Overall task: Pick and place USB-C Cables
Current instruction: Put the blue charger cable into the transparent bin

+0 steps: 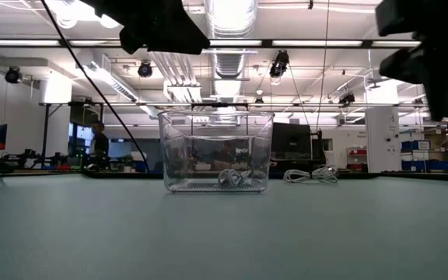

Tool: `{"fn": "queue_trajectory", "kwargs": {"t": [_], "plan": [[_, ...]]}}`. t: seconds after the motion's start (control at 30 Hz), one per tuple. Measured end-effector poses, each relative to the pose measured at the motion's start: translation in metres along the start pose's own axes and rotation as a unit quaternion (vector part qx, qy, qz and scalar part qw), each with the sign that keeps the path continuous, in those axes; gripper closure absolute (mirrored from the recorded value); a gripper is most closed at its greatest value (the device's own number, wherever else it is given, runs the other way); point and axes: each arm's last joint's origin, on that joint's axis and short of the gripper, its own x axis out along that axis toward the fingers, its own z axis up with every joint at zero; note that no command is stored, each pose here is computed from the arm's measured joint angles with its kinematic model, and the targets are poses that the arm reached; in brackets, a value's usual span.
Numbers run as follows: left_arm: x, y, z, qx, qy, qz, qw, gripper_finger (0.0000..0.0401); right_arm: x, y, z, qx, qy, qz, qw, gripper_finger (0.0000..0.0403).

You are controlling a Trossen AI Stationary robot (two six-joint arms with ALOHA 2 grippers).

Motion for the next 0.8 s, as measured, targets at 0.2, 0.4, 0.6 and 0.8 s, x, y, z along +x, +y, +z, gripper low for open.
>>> {"fn": "queue_trajectory", "kwargs": {"t": [0.2, 0.4, 0.6, 0.8], "plan": [[0.0, 0.0, 0.0, 0.0, 0.0, 0.0, 1.0, 0.0269, 0.008, 0.034, -0.001, -0.032, 0.057, 0.007, 0.998, 0.0335], [0.0, 0.0, 0.0, 0.001, 0.0, 0.0, 1.0, 0.0269, 0.016, 0.065, 0.003, -0.07, 0.067, 0.007, 0.995, 0.0335], [0.0, 0.0, 0.0, 0.001, 0.0, 0.0, 1.0, 0.0269, 0.036, 0.086, 0.008, -0.093, 0.08, -0.016, 0.992, 0.0335], [0.0, 0.0, 0.0, 0.001, 0.001, -0.001, 1.0, 0.0269, 0.054, 0.1, 0.017, -0.104, 0.094, -0.027, 0.99, 0.0322]]}}
